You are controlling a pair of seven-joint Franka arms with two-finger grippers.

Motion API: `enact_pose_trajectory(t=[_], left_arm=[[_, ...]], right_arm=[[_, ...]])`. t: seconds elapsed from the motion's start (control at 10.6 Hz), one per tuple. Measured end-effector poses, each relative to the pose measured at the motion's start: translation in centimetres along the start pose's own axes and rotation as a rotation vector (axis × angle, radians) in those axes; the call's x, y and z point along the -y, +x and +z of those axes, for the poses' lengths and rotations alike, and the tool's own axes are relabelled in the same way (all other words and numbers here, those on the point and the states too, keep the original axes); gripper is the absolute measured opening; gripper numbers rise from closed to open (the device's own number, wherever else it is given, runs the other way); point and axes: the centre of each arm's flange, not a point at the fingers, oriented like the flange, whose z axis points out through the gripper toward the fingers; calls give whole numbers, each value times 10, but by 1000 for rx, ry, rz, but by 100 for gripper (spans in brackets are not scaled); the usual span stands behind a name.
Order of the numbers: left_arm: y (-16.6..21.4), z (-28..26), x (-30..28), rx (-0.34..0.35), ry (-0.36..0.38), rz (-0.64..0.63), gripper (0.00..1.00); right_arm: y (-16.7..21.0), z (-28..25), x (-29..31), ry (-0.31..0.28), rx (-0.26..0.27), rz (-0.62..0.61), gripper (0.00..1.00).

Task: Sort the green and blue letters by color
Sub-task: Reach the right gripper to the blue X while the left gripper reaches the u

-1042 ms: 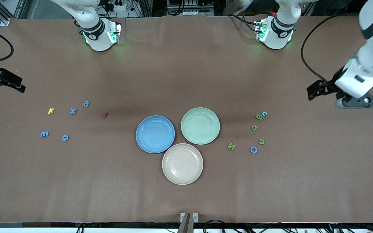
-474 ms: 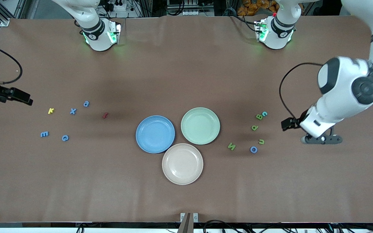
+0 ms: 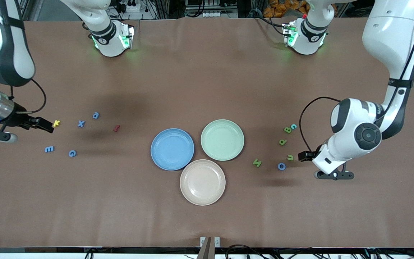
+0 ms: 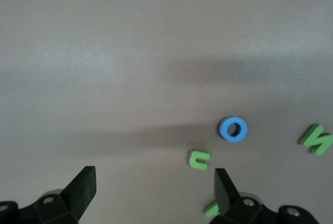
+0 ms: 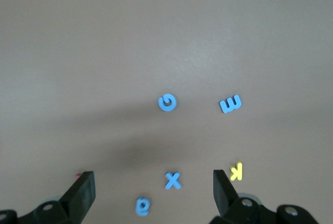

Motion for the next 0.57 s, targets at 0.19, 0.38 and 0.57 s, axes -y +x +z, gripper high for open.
enact_pose_trajectory(t=[0.19,0.38,0.57], left_arm=[[3,20,-3,-13,-12,2,100],[2,42,-9,-3,-20,11,96],[-6,64,-14,-5,-18,30,93]], right_arm=[[-24,57,-19,2,-21,8,100],[-38,102,-23,10,-6,17,100],[-49,135,-24,17,-16,21,100]])
